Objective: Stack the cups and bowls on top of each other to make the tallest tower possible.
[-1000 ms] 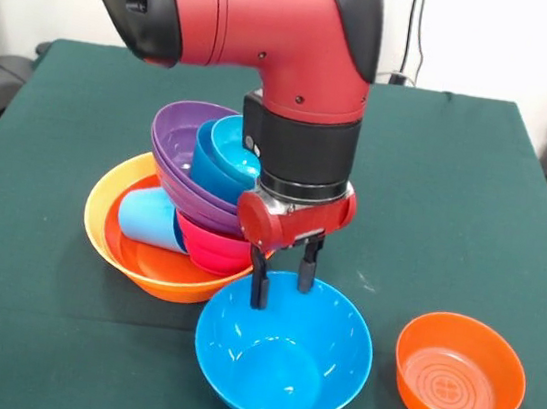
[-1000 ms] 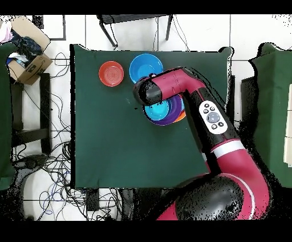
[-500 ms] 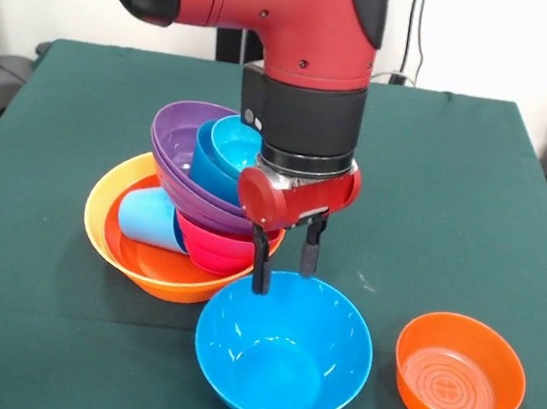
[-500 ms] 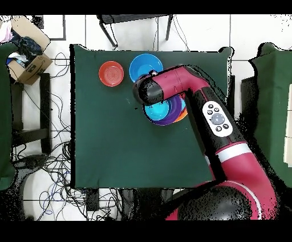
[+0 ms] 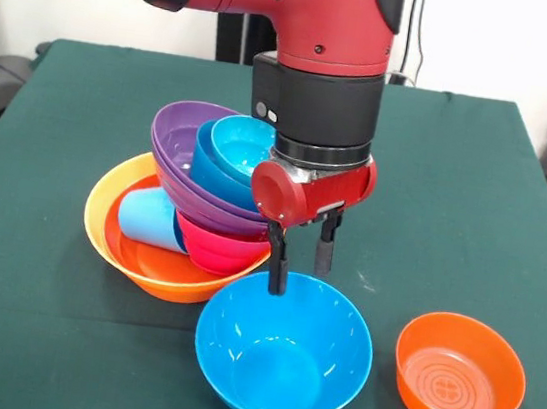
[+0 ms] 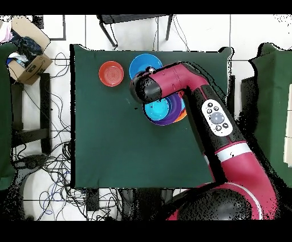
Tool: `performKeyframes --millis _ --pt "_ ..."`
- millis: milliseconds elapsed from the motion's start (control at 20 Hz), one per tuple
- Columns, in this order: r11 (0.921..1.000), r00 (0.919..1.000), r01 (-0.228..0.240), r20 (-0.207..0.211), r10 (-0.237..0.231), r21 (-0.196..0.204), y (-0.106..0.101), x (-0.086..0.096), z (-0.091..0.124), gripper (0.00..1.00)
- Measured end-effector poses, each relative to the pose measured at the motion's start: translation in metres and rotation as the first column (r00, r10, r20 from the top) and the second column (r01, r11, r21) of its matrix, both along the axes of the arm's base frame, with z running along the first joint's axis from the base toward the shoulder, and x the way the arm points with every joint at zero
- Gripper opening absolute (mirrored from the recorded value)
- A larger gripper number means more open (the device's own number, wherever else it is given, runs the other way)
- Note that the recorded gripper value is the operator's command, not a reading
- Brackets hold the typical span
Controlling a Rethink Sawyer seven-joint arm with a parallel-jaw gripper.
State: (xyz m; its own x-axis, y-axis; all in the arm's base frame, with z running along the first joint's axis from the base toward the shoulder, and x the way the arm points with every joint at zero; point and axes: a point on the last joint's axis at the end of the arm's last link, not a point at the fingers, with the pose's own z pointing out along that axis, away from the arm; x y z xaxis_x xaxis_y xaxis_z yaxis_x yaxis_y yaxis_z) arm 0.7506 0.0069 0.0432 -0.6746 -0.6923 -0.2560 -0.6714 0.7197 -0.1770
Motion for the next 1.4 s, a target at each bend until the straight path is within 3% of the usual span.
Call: performKeyframes --millis 800,1400 --pt "0.9998 0.9999 0.008 -0.014 -0.008 0.020 0.004 -0.002 -0.003 1.00" --pt "0.9981 0.9977 0.019 -0.066 -0.015 0.059 0.012 -0.016 -0.030 1.00"
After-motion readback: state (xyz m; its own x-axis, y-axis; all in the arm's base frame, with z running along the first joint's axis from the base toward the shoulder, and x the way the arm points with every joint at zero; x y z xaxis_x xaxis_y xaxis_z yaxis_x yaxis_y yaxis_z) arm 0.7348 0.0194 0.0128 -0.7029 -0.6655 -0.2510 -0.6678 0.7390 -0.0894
